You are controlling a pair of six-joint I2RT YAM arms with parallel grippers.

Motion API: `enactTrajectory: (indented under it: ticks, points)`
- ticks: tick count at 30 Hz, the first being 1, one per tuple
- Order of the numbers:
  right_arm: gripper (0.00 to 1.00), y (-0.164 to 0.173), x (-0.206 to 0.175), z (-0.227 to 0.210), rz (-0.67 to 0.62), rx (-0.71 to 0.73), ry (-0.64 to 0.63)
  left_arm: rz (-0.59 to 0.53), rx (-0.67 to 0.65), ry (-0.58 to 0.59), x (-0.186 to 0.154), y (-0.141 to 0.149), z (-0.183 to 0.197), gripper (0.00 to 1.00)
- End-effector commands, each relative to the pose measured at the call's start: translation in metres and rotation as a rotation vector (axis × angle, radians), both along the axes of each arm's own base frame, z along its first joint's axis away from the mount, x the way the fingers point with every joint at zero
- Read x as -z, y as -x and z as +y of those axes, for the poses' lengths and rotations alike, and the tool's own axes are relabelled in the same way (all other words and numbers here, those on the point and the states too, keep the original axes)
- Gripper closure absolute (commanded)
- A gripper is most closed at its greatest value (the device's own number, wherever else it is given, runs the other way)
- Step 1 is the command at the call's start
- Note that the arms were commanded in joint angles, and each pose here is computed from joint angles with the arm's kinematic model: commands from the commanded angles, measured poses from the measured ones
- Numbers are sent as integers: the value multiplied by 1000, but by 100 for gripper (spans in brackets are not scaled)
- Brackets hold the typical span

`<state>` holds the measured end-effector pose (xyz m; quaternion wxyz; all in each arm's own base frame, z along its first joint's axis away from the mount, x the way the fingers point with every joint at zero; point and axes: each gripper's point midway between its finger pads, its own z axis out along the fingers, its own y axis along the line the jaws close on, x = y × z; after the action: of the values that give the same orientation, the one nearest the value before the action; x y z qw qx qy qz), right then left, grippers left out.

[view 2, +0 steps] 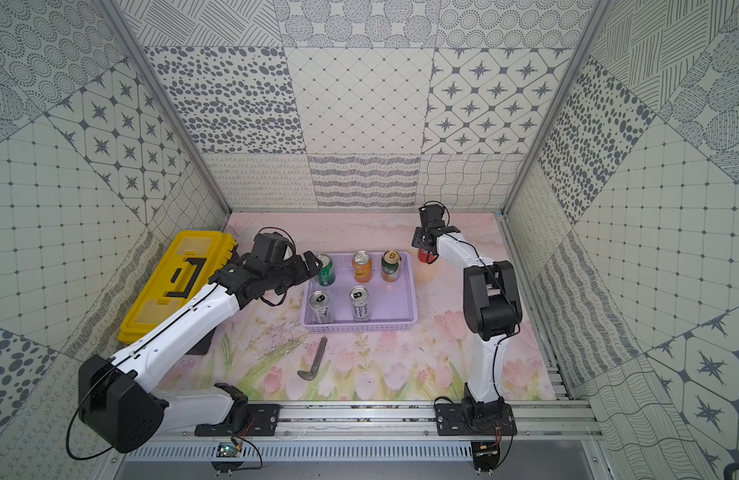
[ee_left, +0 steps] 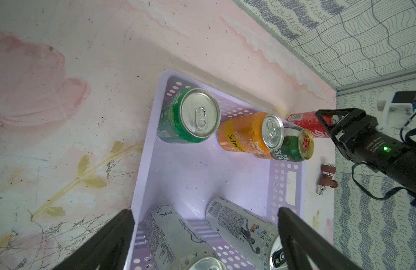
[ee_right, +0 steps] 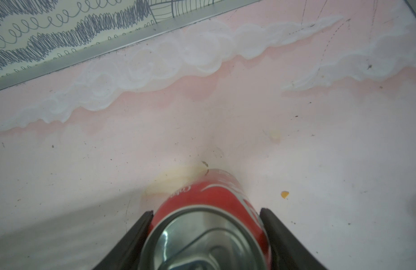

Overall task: Take out the drinks from the basket
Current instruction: Place the drink at the center of the board.

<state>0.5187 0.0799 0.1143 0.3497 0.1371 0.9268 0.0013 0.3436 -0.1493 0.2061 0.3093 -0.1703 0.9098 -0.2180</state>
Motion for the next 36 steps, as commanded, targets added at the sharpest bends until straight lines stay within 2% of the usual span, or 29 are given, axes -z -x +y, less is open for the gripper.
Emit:
enactTrajectory:
  ticks: [1,7,12,19,27,36]
  points:
    - [21,-14,-27,2,-98,29,-44,-5,22,-29,-1,2,0,0]
    - [12,-15,-44,1,-134,39,-66,-7,33,-35,-3,3,-2,0]
    - [7,-11,-75,-1,-191,40,-73,-2,52,-68,-6,6,-4,0]
    - [7,16,-104,8,-247,-2,-62,48,83,-133,-6,24,-2,0]
    - [8,61,-111,42,-270,-115,16,122,130,-217,15,48,4,2]
    - [8,92,-106,56,-269,-174,8,186,188,-304,45,64,-8,8]
